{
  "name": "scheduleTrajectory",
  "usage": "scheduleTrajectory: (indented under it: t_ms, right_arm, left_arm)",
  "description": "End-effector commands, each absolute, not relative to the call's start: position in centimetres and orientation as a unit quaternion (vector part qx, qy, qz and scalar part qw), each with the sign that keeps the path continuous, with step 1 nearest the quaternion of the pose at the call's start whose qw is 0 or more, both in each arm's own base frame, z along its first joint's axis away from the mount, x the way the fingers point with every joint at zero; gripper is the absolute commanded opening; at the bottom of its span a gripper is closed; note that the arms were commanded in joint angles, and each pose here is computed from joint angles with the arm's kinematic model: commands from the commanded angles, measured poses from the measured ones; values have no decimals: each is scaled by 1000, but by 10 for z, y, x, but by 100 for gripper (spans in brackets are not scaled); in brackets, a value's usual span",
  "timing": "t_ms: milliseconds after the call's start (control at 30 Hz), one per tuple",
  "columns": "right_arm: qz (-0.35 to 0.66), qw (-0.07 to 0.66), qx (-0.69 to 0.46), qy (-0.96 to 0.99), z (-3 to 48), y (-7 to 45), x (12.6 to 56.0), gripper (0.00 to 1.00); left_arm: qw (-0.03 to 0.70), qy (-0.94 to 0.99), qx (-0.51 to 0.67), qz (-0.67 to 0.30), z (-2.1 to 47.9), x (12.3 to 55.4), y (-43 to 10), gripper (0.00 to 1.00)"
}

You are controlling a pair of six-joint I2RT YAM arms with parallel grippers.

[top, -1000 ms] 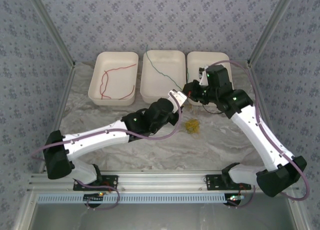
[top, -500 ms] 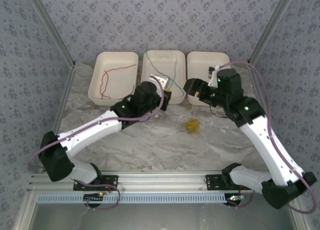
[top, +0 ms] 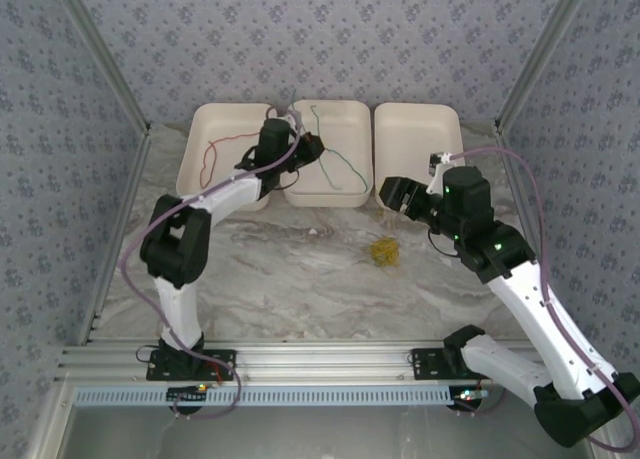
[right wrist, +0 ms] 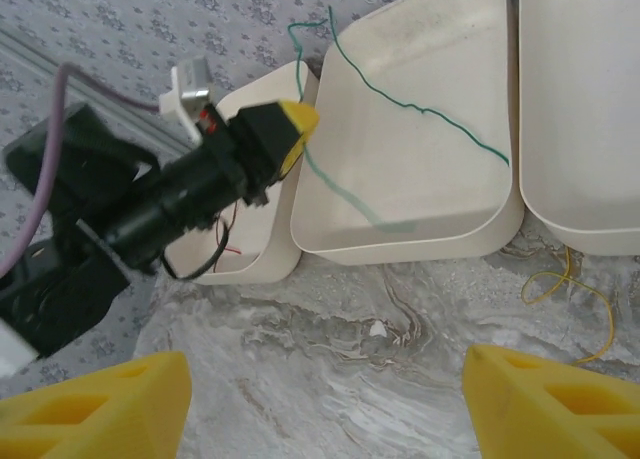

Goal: Untangle the cables

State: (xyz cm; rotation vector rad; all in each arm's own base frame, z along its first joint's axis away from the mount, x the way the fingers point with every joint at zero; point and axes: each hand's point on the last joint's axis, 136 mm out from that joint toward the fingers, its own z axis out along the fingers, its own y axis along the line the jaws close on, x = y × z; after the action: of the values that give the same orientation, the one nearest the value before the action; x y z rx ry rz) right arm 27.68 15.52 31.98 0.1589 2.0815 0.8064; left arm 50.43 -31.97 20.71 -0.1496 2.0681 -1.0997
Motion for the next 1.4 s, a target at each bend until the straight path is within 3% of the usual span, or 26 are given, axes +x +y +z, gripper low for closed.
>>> scheduleTrajectory:
  t_ms: [0,300,467,567,700,1000,1167,1367]
  right_arm:
    - [328,452,53,828,325,153,270,74]
    - [316,437,49,841,305,150,264,74]
    - [301,437,57,846,296,146,267,74]
    - [289,444,66,846,294,140,268,74]
    - [275,444,74,849,289,134,268,73]
    - [246,434,86,863,282,124,263,71]
    - [217,420,96,876,271,112,256,70]
    - [177,357,121,909,213,103,247,52]
  left_arm:
    - [392,765,-66,-507,245,530,-339,0]
    - [340,775,-107,-522,192,577,-343,0]
    - [326,785,-101,-518,198,573,-343,50]
    - [338,795,-111,-492,214,565,-330,64]
    - [341,814,-127,-453,228,552,-316,71]
    - [334,826,-168,-421,251,519,-300,70]
    - [369,827,-143,-398,279,478,-296,62]
    - [370,846,-85,-375,270,395,-310,46]
